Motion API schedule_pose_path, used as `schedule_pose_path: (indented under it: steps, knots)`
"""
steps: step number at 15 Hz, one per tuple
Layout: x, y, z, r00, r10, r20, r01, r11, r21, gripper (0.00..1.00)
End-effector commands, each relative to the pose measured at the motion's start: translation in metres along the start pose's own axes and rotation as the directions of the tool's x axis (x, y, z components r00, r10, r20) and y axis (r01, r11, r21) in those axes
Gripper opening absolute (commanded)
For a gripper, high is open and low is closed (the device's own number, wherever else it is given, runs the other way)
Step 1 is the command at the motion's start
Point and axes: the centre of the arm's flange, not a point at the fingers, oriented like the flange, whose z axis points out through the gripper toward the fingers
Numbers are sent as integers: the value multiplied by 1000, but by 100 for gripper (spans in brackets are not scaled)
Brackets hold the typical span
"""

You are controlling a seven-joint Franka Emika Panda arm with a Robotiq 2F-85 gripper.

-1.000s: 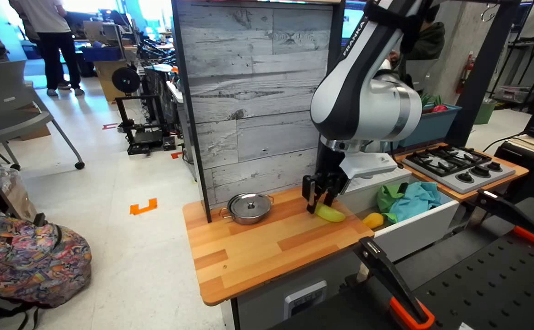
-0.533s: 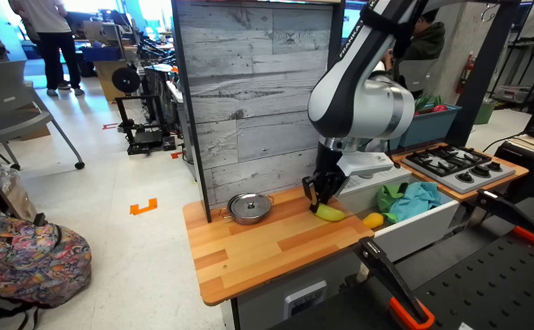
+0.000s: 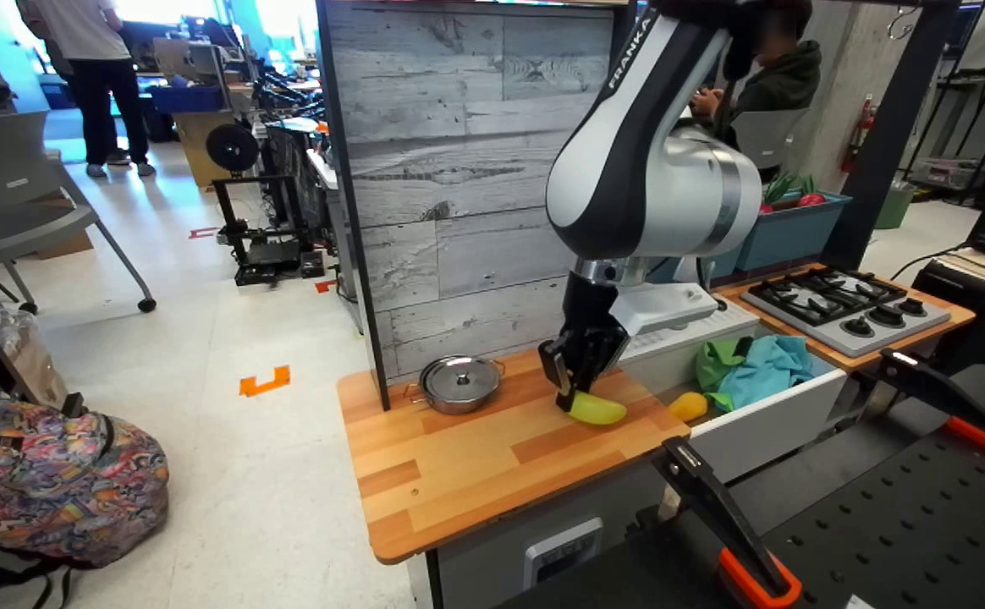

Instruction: Put the silver lid on the silver pot, move the banana to the left, push the faucet to the left

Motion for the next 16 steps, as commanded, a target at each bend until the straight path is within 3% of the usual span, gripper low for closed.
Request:
schedule_pose_path:
  steps: [1, 8, 16]
  knots:
    - [-11, -45, -20, 996, -84, 15, 85, 995, -44, 6]
    - [22, -111, -7, 975, -220, 24, 221, 975, -39, 6]
    - [41, -132, 25, 958, -280, 68, 282, 959, -21, 6]
